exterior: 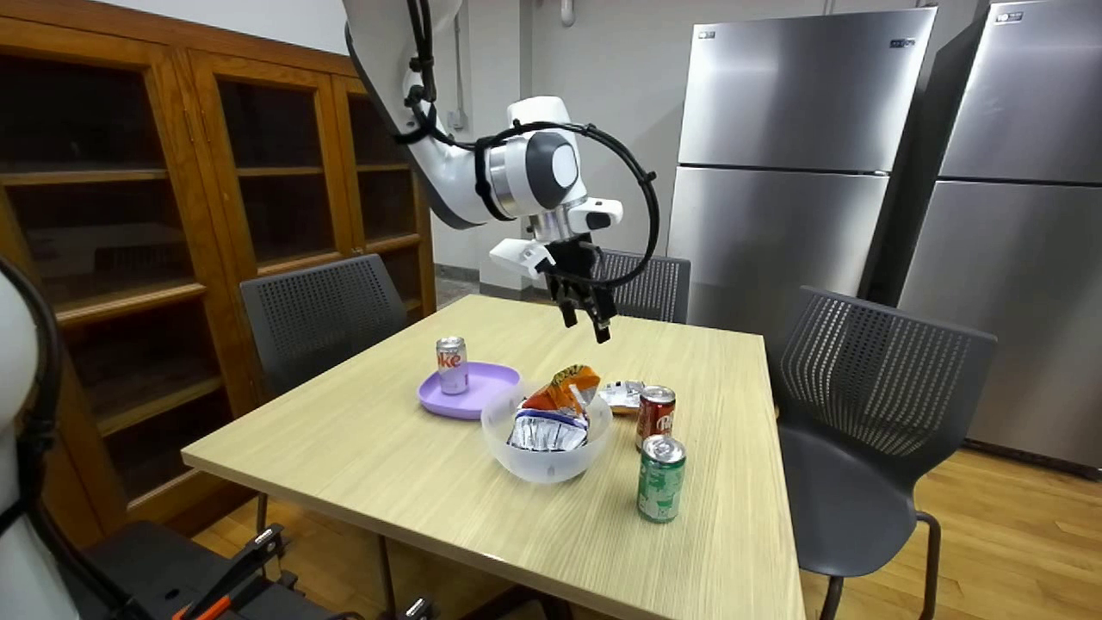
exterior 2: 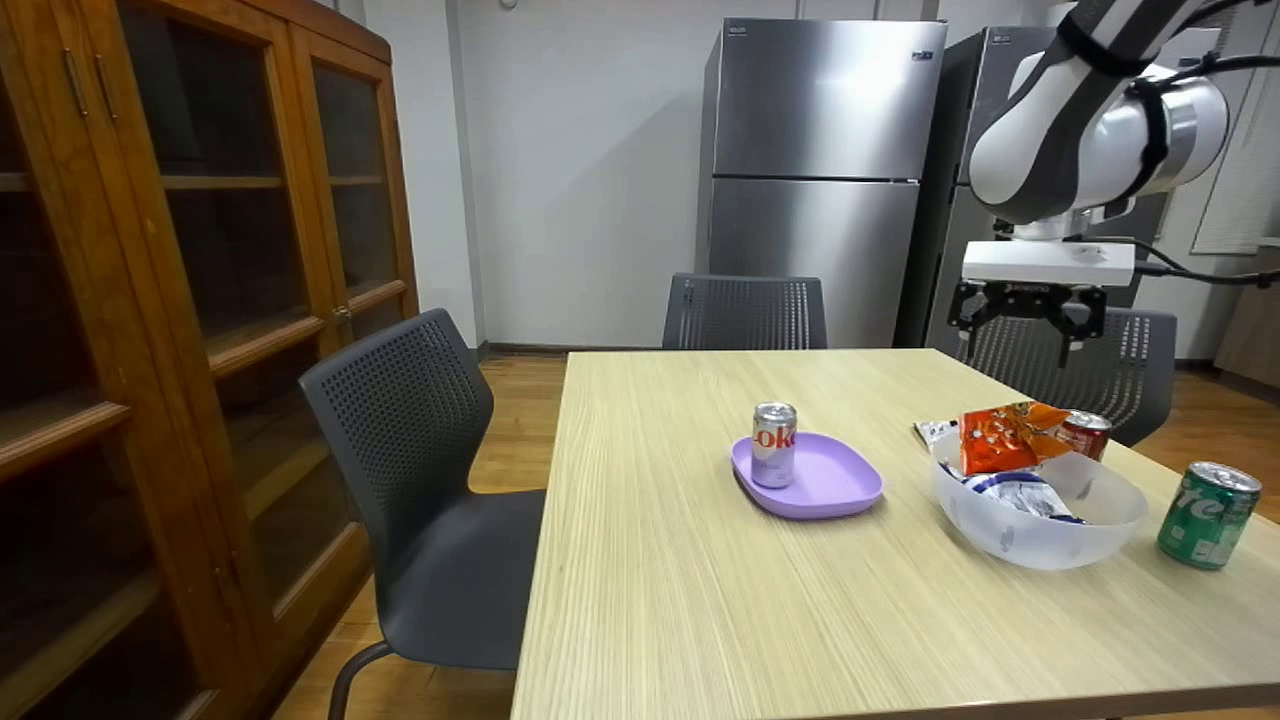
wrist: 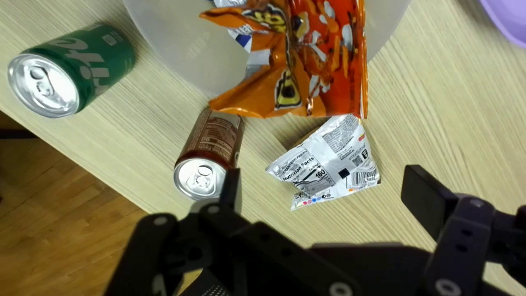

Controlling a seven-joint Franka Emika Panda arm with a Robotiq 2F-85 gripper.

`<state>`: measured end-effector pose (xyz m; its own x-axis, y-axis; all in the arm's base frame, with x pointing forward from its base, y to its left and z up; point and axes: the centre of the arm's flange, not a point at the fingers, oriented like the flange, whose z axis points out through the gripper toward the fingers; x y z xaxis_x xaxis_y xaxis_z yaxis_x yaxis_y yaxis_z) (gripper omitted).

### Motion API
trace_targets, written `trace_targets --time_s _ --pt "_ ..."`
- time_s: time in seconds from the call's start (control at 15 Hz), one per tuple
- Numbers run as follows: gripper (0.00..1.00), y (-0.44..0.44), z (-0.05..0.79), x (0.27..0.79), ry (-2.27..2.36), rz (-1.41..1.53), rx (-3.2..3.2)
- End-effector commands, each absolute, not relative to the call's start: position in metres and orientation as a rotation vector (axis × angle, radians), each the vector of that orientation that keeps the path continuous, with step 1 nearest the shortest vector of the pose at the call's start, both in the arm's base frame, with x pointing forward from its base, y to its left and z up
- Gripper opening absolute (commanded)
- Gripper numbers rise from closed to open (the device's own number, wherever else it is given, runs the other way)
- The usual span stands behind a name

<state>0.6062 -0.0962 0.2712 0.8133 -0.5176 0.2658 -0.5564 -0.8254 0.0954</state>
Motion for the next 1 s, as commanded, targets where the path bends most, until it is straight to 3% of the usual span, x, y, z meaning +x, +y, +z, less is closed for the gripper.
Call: trace_targets --time_s 0.0,0.93 --pt "1.0 -0.113 0.267 0.64 -0.994 0.383 2.795" --pt "1.0 -0.141 0.193 0.718 -1.632 0.404 2.534"
